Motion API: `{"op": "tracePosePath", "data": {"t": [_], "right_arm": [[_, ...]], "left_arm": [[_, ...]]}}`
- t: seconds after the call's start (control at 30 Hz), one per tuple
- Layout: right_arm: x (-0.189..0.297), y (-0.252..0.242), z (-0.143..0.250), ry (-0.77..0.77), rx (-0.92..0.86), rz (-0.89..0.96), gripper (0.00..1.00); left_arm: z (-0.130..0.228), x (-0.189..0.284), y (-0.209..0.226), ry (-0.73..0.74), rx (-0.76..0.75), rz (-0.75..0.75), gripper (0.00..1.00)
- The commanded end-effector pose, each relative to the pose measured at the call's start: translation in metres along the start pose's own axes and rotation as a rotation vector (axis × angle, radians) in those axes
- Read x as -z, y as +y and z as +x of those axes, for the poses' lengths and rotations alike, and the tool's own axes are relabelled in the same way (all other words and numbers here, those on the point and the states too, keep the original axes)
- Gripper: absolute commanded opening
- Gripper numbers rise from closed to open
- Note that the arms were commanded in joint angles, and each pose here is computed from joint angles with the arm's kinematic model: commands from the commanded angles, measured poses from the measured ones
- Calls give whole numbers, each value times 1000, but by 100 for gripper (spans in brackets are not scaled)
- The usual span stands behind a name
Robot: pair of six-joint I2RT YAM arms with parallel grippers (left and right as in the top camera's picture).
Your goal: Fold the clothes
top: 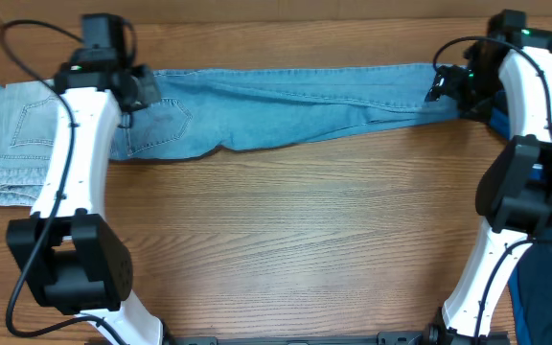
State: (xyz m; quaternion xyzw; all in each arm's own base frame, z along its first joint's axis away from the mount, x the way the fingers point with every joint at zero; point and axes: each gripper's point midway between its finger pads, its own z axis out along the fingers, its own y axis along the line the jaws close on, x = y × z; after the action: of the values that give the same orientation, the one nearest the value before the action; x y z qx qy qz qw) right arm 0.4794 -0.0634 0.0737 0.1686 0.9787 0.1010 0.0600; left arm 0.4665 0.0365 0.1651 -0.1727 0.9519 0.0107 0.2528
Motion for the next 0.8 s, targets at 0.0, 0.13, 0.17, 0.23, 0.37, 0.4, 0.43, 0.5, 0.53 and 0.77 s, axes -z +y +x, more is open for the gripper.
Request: {"op": "tracePosePath", "data": {"t": [0.0, 0.13, 0.17, 0.23, 0.37, 0.4, 0.43, 0.5, 0.53, 0.77], "right_arm": [[5, 26, 1, -17, 139, -8, 32], [1, 44, 5, -15, 178, -13, 4], [-1, 49, 7, -9, 192, -14, 4], [-3, 63, 12, 1, 218, -32, 4], [-5, 117, 35, 41, 405, -200, 4], [-8, 130, 40, 44, 445, -204, 4], [-10, 139, 44, 42, 482, -206, 4], [-17, 161, 51, 31, 552, -217, 4], [-22, 176, 55, 18, 594, -225, 4], [-62, 232, 68, -95, 766, -173, 4]], "left_arm": [[7, -6, -21, 22, -76, 14, 4], [19, -31, -24, 73, -91, -3, 4], [21, -39, -23, 85, -97, -10, 4], [28, -58, -23, 114, -122, -17, 4], [48, -88, -20, 193, -144, -38, 4], [53, -96, -19, 212, -146, -43, 4], [57, -100, -18, 224, -147, -47, 4], [61, -105, -17, 237, -148, -51, 4], [62, -108, -17, 243, -149, -53, 4], [64, -110, -17, 248, -149, -54, 4]]}}
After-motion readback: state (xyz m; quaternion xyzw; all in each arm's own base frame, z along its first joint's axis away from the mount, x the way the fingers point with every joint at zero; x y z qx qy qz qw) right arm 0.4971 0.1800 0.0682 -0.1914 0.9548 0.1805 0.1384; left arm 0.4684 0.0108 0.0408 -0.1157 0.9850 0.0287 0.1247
